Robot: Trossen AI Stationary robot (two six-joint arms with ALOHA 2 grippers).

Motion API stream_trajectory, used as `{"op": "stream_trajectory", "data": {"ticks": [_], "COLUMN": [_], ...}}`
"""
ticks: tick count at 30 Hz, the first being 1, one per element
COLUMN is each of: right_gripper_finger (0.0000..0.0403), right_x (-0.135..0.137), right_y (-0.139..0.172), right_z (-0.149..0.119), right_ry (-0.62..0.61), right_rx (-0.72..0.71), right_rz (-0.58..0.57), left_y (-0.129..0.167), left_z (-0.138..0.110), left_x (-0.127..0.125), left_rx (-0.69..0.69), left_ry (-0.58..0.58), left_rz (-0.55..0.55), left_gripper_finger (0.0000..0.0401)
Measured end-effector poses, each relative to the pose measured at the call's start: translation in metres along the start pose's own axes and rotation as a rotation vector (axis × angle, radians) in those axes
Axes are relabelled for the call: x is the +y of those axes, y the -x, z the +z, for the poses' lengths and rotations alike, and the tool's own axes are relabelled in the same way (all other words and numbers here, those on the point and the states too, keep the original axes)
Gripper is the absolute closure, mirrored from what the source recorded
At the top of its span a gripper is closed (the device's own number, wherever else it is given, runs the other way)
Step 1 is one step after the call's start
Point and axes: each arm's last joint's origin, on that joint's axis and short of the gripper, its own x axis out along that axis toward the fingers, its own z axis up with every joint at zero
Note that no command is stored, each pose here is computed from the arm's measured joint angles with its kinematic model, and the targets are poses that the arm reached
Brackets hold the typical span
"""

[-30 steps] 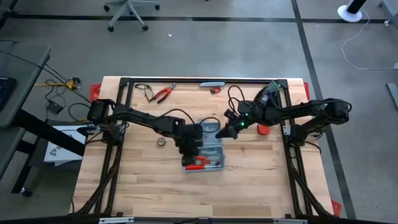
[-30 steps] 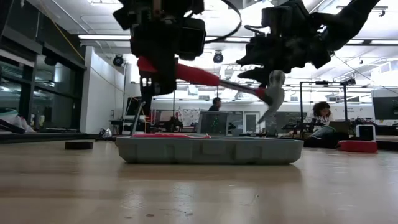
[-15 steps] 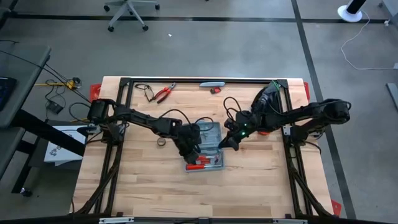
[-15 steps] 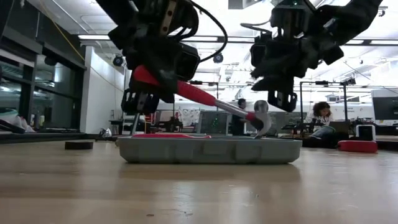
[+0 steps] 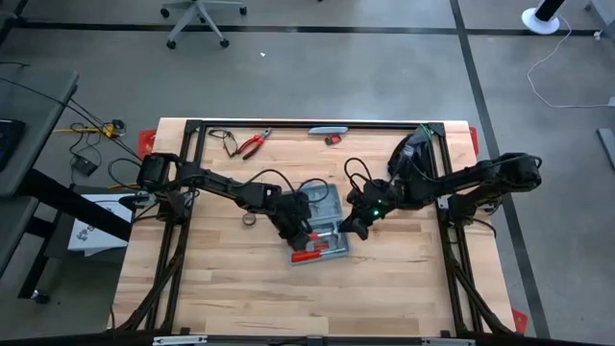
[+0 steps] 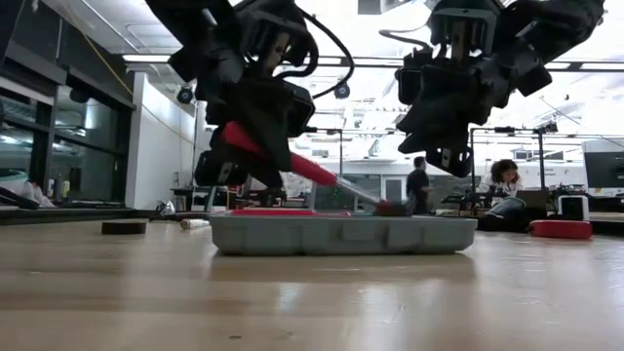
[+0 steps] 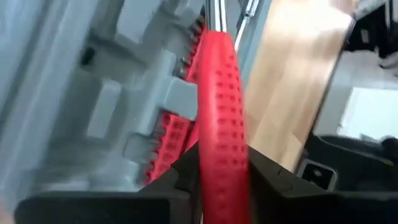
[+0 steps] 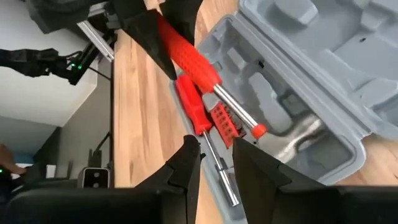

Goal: Prefit tool cases
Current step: Put the orange hammer into the gray tool case

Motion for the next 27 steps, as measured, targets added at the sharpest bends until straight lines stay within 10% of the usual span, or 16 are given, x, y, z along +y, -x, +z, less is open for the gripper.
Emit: {"op": "stream_trajectory", "data": {"ticks": [27], "right_gripper_finger": [0.0316], "right_x": [-0.002], "right_y": [-0.002], "right_z": [-0.013], "right_ry": [0.036], "right_rx": [0.035], "right_rz": [-0.137], "left_y": [-0.013], "left_z": [0.003], "left_x": [0.004], "left_rx": [0.129], "left_ry": [-0.015], "left_rz": [-0.146], "left_gripper_finger": [0.0309]}}
